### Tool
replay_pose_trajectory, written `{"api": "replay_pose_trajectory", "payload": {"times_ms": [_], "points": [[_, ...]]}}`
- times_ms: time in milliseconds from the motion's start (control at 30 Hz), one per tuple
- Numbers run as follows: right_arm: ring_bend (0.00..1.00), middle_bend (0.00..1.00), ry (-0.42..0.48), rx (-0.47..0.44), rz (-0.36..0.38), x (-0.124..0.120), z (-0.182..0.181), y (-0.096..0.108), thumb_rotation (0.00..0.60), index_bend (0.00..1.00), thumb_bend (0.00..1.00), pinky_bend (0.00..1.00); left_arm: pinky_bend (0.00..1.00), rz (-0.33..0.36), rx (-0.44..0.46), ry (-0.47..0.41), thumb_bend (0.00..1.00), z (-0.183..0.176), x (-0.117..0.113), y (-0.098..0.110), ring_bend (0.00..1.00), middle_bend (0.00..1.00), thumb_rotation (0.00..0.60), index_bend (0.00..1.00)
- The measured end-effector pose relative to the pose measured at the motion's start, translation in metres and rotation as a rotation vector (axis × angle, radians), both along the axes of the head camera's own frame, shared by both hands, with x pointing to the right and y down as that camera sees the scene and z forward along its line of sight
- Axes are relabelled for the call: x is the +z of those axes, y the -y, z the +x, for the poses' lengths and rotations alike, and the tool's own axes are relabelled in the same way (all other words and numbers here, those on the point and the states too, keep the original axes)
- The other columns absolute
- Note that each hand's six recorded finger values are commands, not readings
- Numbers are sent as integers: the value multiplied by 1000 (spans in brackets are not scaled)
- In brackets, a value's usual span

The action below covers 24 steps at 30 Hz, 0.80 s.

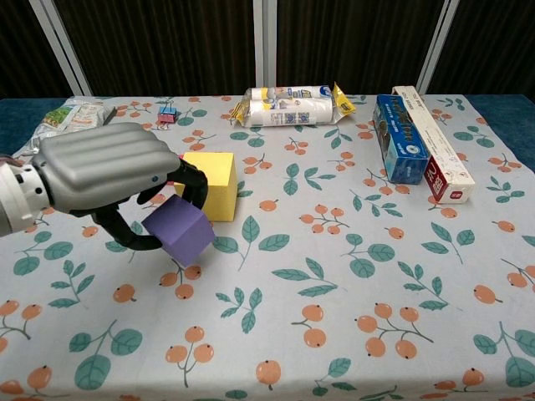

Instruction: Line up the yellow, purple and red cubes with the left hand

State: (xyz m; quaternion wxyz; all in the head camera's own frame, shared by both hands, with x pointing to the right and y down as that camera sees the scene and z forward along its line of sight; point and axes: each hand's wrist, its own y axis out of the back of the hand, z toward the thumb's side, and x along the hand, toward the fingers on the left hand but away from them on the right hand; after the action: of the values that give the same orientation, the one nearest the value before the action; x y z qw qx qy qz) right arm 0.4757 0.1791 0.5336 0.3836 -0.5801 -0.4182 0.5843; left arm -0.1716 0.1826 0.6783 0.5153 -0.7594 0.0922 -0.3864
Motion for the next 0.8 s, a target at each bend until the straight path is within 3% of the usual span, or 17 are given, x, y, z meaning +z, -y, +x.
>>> {"api": "replay_pose_trajectory", "payload": {"times_ms": [233, 400, 567, 800], "points": [[0, 67, -4, 6, 1, -1, 1, -2, 600, 0, 0, 25, 656, 108, 246, -38, 293, 13, -3, -5, 590, 564, 600, 524], [0, 67, -6, 15, 0, -2, 3, -4, 600, 0, 0, 25, 656, 187, 417, -37, 293, 14, 6, 6, 572, 534, 600, 513], [0, 67, -10, 24, 1, -3, 5, -6, 600, 0, 0, 25, 656, 238, 534, -25, 293, 16, 14, 17, 572, 526, 600, 507], [0, 67, -12, 32, -1, -2, 6, -7, 600, 0, 0, 25, 654, 252, 634, -31, 293, 21, 21, 17, 572, 506, 600, 499]]}}
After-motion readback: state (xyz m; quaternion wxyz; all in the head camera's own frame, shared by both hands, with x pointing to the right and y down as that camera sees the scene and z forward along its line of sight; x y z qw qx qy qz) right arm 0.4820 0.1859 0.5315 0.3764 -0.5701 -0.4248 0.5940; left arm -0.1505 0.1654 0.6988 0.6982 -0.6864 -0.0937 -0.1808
